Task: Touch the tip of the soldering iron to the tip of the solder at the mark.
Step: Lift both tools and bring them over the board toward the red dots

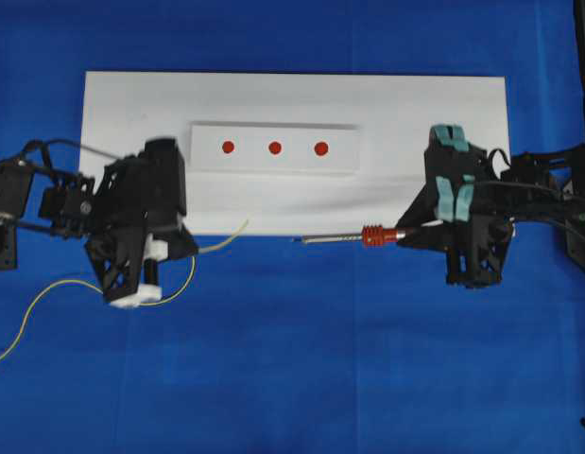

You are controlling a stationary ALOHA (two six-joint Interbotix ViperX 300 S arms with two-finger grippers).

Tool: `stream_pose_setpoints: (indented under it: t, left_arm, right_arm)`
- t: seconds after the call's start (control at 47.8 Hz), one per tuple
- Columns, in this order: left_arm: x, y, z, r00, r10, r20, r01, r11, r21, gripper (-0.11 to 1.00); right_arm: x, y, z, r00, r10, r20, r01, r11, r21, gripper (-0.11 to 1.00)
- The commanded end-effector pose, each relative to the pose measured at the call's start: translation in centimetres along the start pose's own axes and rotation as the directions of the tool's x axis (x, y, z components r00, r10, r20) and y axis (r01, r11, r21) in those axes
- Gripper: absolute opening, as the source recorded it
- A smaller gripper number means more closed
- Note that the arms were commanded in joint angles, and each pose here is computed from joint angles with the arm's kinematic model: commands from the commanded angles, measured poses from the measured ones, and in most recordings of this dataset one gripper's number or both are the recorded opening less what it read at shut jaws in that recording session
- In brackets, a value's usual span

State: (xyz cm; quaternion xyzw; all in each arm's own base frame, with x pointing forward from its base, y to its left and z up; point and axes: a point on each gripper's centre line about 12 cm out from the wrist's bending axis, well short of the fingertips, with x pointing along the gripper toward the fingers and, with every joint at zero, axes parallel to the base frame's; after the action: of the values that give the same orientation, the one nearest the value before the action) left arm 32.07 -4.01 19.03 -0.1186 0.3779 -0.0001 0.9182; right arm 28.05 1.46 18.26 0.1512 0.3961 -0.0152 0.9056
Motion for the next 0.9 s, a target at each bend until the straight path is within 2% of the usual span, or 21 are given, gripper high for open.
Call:
stream_pose_setpoints:
  t: [0.0, 0.188, 0.418, 0.648, 0.878]
  left_arm:
    - [-0.5, 1.0, 1.5, 0.999, 0.019, 0.044, -0.019, 1.000, -0.012, 0.02]
    - [-0.5, 3.0, 2.4, 0.996, 0.067, 0.060, -0.066, 0.998, -0.012, 0.02]
    - [-0.2, 5.4, 3.4, 0.990, 0.120, 0.071, -0.120, 0.993, -0.010, 0.02]
    - [-0.3, 6.6, 3.8, 0.986, 0.147, 0.077, -0.147, 0.989, -0.011, 0.02]
    - [-0.4, 6.7, 3.7, 0.986, 0.151, 0.074, -0.150, 0.989, -0.016, 0.02]
  right_arm:
    - [-0.5, -1.1, 1.6, 0.999, -0.030, 0.034, 0.030, 0.999, 0.011, 0.06]
    - [-0.4, -3.9, 2.6, 0.994, -0.108, 0.035, 0.106, 0.993, 0.043, 0.06]
    - [-0.1, -6.1, 3.8, 0.985, -0.171, 0.036, 0.169, 0.985, 0.039, 0.06]
    - [0.0, -6.9, 4.2, 0.981, -0.192, 0.027, 0.191, 0.981, 0.037, 0.06]
    - [0.1, -6.9, 4.2, 0.981, -0.193, 0.027, 0.192, 0.981, 0.036, 0.06]
